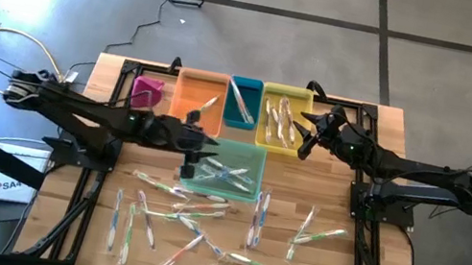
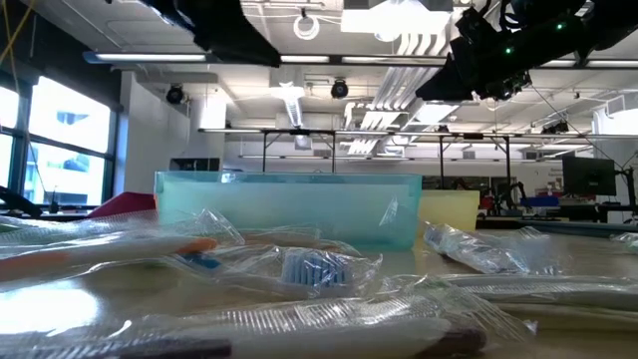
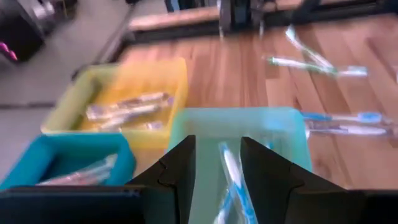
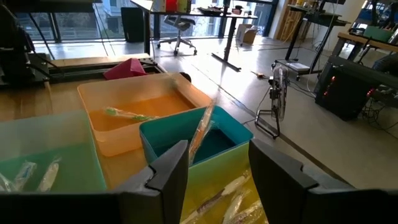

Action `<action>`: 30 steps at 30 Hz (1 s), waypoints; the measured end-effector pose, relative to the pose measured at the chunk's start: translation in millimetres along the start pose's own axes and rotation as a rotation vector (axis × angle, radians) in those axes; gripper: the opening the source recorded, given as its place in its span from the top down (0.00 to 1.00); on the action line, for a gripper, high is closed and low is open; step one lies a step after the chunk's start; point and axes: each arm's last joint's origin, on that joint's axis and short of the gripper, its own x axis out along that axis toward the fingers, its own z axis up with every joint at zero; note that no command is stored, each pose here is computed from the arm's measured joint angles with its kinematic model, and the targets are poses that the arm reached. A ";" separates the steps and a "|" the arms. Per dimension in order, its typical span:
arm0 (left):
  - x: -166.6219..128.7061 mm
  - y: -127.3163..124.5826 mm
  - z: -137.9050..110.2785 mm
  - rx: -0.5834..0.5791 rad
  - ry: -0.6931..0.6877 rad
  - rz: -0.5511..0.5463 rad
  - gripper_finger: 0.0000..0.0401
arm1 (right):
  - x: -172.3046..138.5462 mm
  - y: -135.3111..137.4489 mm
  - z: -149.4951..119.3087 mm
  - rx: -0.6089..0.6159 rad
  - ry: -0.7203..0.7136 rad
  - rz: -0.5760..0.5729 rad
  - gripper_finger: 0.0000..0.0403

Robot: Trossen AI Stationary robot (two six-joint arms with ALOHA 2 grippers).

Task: Pick & Place Toothbrushes
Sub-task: Put the green toothbrush into the orange bin

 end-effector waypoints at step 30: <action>-61.9 32.7 -76.8 0.125 -0.248 0.065 0.70 | 0.1 0.3 0.1 0.023 -0.001 0.008 0.60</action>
